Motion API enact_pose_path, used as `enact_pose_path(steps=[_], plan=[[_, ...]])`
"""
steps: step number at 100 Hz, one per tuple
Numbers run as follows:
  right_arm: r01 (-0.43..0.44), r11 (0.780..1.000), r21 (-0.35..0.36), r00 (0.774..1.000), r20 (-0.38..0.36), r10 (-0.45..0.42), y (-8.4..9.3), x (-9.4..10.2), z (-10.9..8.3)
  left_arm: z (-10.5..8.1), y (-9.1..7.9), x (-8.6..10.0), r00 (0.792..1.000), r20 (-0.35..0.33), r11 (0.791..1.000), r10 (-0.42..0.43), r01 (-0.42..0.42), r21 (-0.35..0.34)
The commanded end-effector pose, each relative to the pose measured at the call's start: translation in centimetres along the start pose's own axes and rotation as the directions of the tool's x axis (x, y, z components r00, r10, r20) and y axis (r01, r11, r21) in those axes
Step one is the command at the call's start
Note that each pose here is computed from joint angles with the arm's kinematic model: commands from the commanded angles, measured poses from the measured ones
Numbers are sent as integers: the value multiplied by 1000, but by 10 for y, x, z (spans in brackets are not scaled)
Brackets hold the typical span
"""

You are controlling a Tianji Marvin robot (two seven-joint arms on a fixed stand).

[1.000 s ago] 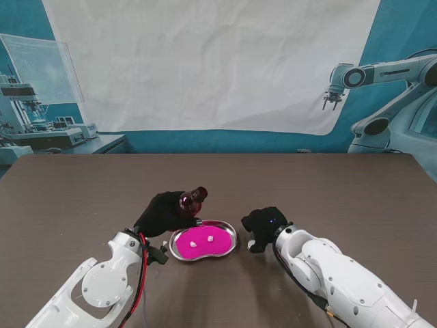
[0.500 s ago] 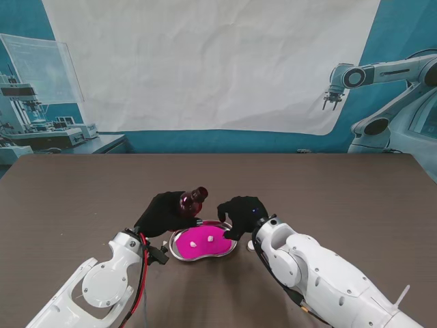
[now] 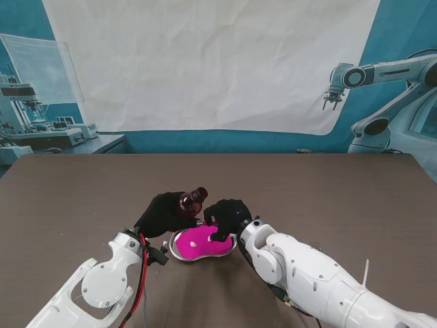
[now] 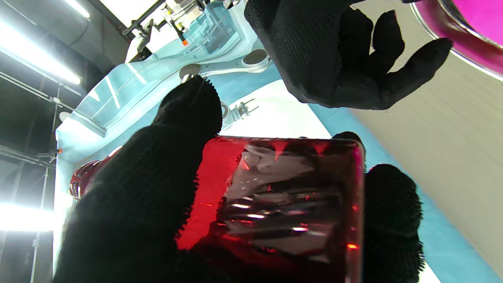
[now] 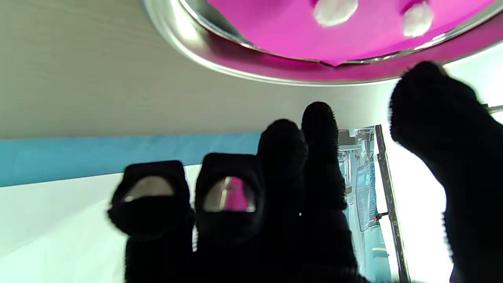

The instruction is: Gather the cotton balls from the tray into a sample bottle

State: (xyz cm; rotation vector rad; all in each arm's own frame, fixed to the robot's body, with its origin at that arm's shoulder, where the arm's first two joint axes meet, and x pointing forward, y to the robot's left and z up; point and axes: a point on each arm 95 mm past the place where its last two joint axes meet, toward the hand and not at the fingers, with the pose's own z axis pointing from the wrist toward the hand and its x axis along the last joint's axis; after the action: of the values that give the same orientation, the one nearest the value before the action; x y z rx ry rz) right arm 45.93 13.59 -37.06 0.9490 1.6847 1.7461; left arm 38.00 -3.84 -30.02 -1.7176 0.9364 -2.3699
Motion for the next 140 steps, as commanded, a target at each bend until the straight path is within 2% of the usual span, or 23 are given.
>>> enact_pose_path(steps=[1,19,45,107,140], plan=[[-8,1000,21,1000,-13,8,-6,5,3,-1,3,1,1000,3,1000,-7,7,-20],[-5,999,43,1000,-28,7,-16,6,6,0,4,0,1000,6,1000,-8,8,-21],[16,999,38,999,-31,-15,-29,6,11,-1,4,0,1000,9,1000,-9,9,-20],[37,998,48,998,-43,-35,-41,3,14,-2,4,-1,1000,16,1000,-8,9,-24],[15,999,51,999,-43,-13,-44,2,14,-2,5,-1,1000,19,1000,-8,9,-28]])
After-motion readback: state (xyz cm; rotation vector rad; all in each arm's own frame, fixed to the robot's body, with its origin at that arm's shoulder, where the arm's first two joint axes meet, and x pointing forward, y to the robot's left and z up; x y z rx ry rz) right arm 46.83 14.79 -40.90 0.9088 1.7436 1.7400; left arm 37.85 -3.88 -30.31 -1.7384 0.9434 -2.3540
